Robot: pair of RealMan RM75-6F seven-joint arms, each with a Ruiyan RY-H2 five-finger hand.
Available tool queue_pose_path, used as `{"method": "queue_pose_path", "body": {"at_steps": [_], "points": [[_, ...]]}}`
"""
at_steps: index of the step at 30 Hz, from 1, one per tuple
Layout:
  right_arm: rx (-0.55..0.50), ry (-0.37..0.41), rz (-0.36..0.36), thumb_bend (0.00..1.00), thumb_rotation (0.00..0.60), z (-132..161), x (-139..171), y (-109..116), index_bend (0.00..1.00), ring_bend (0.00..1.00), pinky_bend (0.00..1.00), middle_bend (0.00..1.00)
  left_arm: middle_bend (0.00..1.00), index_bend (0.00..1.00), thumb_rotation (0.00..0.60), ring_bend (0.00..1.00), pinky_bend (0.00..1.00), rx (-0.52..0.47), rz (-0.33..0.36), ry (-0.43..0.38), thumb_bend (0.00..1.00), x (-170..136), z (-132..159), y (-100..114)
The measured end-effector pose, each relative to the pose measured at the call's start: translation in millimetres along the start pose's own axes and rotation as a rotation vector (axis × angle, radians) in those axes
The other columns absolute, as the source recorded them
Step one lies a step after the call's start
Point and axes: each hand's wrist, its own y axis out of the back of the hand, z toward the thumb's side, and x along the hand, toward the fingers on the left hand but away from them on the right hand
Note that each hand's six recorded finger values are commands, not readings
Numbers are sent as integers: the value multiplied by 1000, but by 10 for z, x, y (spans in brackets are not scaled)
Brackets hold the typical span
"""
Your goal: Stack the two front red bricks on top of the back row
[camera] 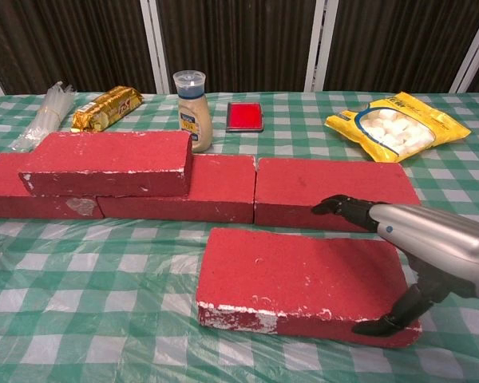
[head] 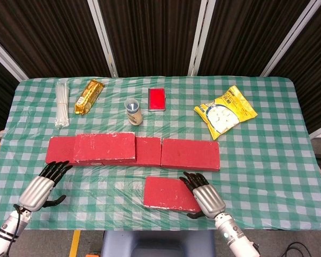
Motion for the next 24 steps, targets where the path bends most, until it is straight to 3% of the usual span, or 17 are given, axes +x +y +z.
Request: {"method": "queue_pose_path", "body": {"at_steps": [9,19,21,24], "points": [[-8,-32,83,65,600,74,-213,-114,0,0,0,0,0,0,600,0,18,-3,-12,44,288,14,-75,5],[1,-53,139,64,593,126,-352,-162,7,0,1,17,0,0,600,0,19,-24,1,40,287,16,-80,41],[6,-57,132,65,587,134,-373,-139,66,4,27,87,0,0,600,0,19,-26,10,37,287,18,-84,47],[11,-74,116,66,579,120,-383,-118,253,111,160,242,0,0,600,0,20,-31,4,37,290,16,-89,37]]}}
